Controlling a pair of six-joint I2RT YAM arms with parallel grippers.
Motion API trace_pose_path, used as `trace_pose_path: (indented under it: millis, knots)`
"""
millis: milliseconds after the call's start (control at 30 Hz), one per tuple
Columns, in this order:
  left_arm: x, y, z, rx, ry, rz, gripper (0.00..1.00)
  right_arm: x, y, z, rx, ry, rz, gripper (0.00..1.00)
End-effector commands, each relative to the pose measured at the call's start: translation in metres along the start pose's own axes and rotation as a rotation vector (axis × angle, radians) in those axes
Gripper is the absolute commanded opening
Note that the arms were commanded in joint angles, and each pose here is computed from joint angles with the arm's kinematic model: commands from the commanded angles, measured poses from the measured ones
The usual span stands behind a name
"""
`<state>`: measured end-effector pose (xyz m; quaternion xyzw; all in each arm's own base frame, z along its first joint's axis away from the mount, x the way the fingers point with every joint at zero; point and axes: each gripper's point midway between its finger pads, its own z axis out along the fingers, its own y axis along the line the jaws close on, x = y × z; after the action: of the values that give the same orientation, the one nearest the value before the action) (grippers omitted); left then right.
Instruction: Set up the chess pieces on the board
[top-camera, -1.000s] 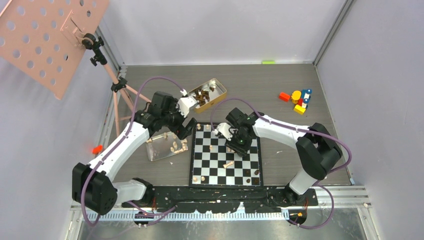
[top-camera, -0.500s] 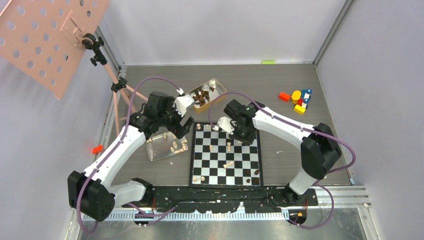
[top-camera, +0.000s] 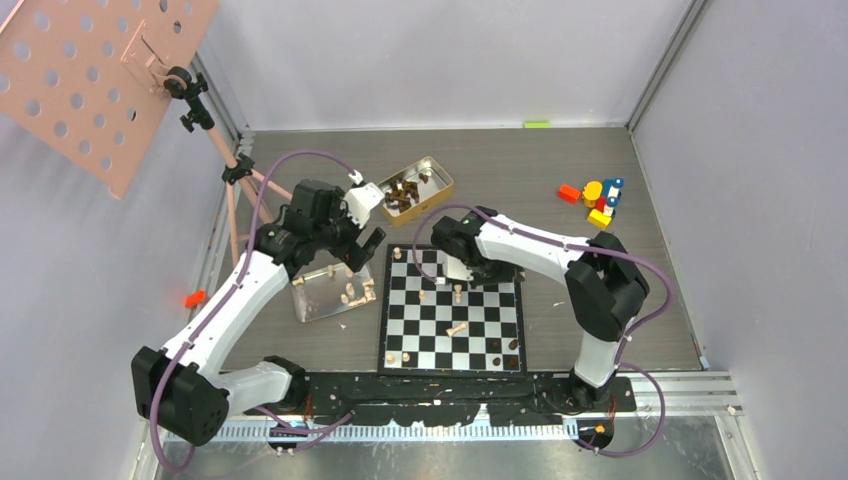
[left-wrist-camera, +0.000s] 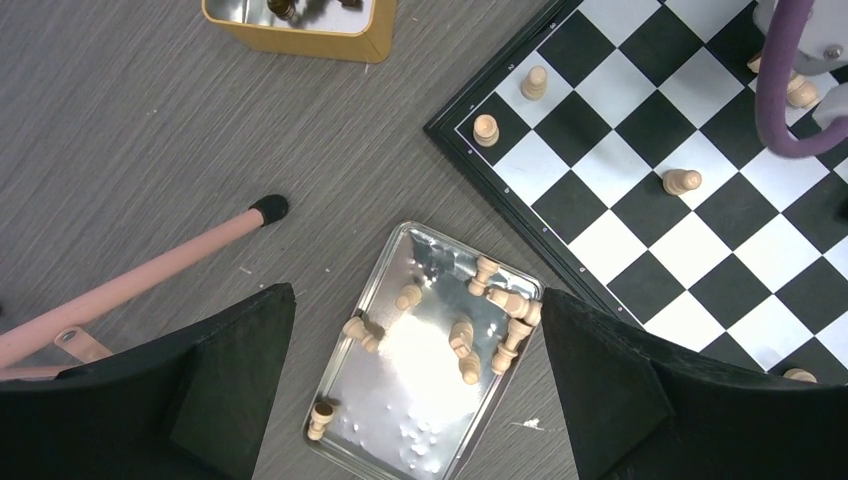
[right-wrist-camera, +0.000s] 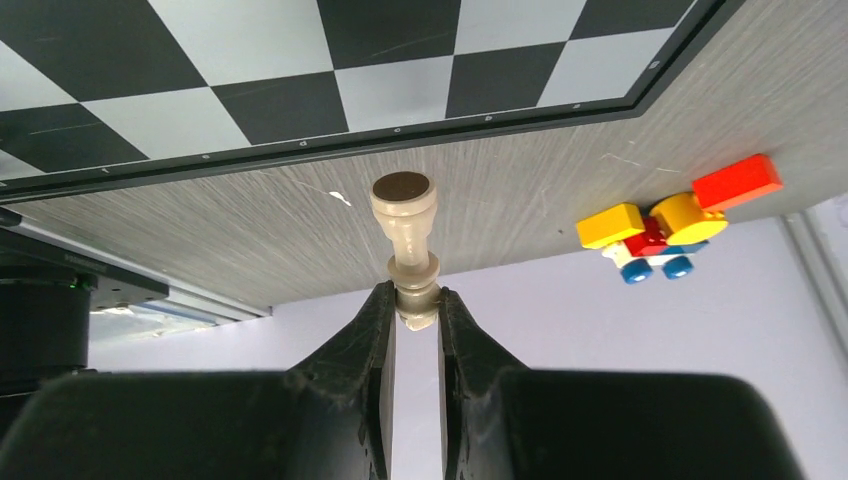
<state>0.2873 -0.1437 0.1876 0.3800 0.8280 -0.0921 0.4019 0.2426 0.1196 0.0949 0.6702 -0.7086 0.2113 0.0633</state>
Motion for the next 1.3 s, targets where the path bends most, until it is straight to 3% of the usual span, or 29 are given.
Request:
trace_pose_path:
  millis: [0,167,267,533,833,1000,1267]
  knots:
    - [-0.020,0.011,-0.012,-0.050,-0.064,0.017,0.97,-0.002,-0.012,-0.016,0.072,0.044,-0.067,0.04]
    - [-0.018,0.012,-0.012,-0.054,-0.061,0.017,0.97,-0.009,-0.014,-0.016,0.118,0.097,-0.111,0.06]
    - [-0.017,0.010,-0.011,-0.047,-0.060,0.016,0.98,-0.017,-0.010,-0.016,0.094,0.061,-0.103,0.02]
    - [-0.015,0.003,-0.003,-0.007,-0.085,-0.020,0.97,-0.057,-0.003,-0.047,-0.016,-0.305,0.084,0.01]
    - [-0.060,0.019,-0.018,0.064,-0.249,-0.246,0.96,-0.075,-0.022,-0.069,-0.115,-0.648,0.357,0.01]
    - [-0.075,-0.001,-0.020,0.268,-0.325,-0.318,0.94,-0.075,-0.037,-0.088,-0.149,-0.829,0.496,0.01]
    - [-0.095,-0.044,-0.013,0.660,-0.330,-0.508,0.84,-0.092,-0.042,-0.133,-0.214,-1.041,0.520,0.01]
